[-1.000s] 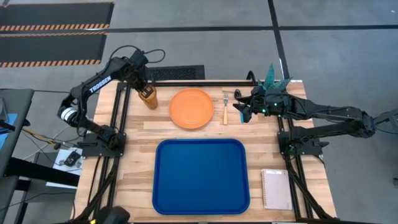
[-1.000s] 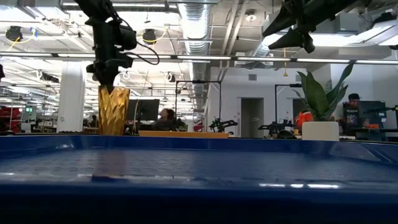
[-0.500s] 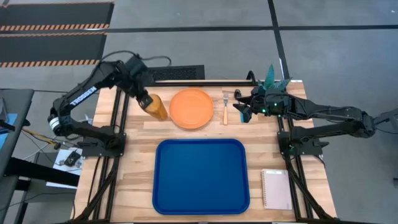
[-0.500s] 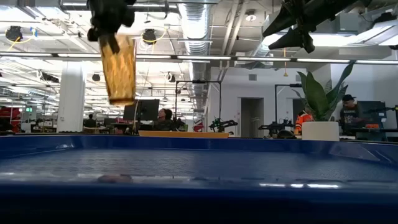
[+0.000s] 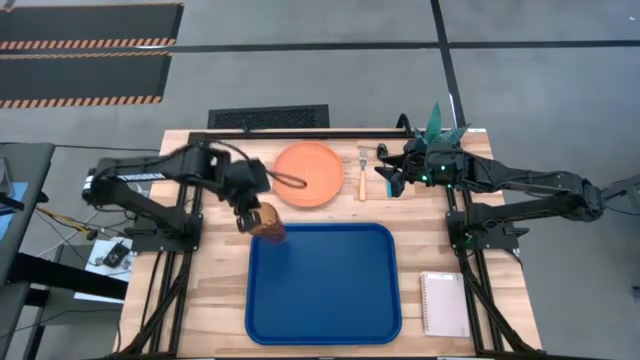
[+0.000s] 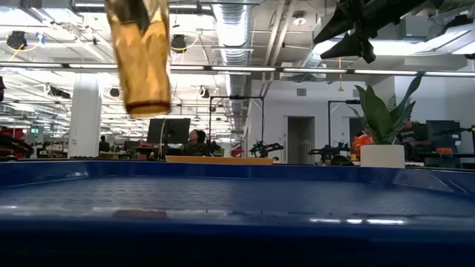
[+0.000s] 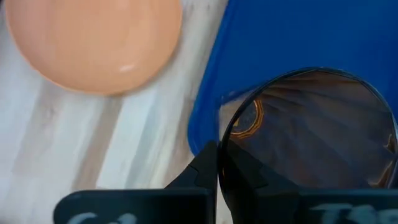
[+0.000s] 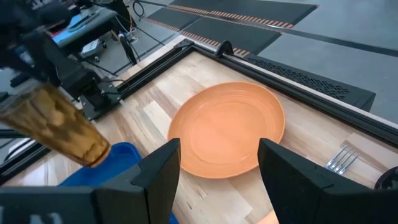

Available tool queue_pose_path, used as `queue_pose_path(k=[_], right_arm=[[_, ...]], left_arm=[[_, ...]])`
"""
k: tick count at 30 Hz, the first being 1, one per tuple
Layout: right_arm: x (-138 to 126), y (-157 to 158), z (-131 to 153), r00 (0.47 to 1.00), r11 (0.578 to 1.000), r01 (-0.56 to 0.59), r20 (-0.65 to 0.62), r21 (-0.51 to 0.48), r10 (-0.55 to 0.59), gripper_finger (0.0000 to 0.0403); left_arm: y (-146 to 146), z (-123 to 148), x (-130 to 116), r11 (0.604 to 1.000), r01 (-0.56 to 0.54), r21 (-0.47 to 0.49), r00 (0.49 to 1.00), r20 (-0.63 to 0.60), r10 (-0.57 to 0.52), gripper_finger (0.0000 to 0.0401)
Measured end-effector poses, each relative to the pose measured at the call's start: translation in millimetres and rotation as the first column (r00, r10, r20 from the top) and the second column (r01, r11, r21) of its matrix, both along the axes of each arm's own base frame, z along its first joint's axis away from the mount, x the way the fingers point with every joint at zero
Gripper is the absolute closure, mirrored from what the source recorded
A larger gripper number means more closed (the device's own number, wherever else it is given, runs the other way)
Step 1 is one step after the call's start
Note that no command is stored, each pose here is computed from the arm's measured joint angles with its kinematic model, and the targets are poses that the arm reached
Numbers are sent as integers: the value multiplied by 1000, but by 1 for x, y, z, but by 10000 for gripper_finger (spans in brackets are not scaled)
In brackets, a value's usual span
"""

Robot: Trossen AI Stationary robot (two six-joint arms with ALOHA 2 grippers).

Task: Pick and place plate/cup/fork/spoon on tray
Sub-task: Put the yellow cup on the blue serving tray

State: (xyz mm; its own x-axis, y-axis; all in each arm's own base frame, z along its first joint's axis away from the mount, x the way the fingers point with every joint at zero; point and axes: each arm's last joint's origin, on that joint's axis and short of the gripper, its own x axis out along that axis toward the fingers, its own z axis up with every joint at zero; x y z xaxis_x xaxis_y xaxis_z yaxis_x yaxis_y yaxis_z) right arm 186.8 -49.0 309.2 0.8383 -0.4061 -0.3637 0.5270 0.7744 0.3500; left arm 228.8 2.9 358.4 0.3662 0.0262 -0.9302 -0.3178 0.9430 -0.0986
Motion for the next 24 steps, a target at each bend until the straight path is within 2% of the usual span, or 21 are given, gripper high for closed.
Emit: queue_pose_path(k=[2,5,8,12,16,24], right_arm=[[0,0,-1,1000,1000,0,-4,2,0,163],[0,0,-1,1000,1000,0,-3,2,0,163],[0,0,-1,1000,1000,0,-3,3,0,163],[0,0,-1,1000,1000,0,-3,2,0,163],[0,0,-1,1000,1000,-2,-7,-3,2,163],[-1,0,-2,1000,1000,-3,-23,0,3,163]], left_arm=[[-12,-5,4,1000,27,10,999,-41,-26,401],[-23,-14,8,995,61,75,993,-109,-52,401],[-26,-21,15,994,61,95,992,-119,-50,401],[-30,-38,19,994,74,81,990,-124,-64,401],[-29,-51,16,994,76,83,982,-180,-60,401],[-22,-62,21,992,99,82,985,-151,-86,401]])
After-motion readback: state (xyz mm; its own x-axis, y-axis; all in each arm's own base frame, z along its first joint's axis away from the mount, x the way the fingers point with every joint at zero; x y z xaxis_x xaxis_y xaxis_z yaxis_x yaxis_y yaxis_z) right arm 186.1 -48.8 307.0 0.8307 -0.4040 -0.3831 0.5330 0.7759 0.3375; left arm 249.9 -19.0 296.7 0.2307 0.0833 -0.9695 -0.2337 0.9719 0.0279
